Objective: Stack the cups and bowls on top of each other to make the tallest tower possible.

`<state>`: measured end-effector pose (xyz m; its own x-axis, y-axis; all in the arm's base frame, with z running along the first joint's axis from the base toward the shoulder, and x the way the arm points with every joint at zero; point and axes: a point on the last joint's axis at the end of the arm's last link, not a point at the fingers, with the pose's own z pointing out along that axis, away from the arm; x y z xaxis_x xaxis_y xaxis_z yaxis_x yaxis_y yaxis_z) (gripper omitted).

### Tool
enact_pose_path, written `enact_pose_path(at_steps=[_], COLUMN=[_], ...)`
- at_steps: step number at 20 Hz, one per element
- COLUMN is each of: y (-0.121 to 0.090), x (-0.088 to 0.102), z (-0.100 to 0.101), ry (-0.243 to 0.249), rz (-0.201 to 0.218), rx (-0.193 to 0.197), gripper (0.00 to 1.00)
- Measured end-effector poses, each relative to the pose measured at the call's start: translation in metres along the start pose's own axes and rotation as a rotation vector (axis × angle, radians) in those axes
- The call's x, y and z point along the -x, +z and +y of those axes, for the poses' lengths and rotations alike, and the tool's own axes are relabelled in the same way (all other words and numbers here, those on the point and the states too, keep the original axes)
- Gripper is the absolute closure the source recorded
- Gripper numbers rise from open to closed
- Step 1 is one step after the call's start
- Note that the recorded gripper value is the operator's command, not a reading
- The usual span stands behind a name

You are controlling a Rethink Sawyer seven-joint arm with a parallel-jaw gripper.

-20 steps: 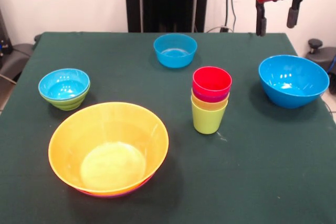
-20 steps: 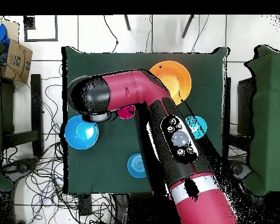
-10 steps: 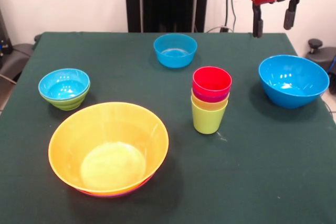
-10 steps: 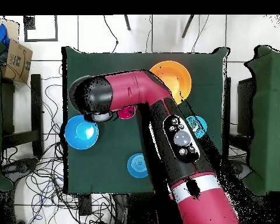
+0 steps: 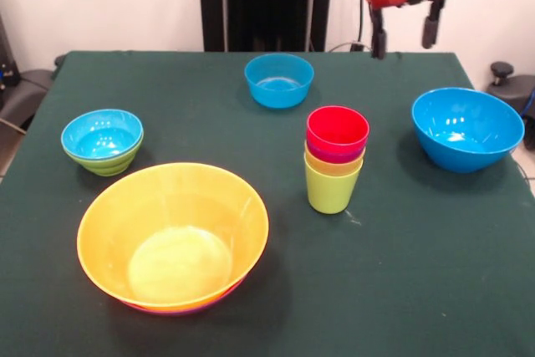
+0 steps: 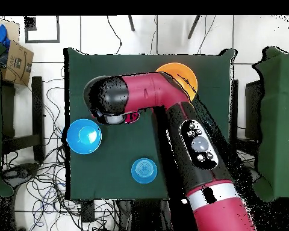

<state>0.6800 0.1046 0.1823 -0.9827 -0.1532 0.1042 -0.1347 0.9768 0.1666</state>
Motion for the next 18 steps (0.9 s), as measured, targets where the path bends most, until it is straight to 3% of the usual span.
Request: enact_pose_path(at_steps=[9, 18], y=[-0.033, -0.051], x=[0.000, 0.007], z=[-0.054, -0.065], ry=[0.084, 0.101], rz=[-0.051, -0.083], rx=[-0.049, -0.069], gripper=[0.00, 0.00])
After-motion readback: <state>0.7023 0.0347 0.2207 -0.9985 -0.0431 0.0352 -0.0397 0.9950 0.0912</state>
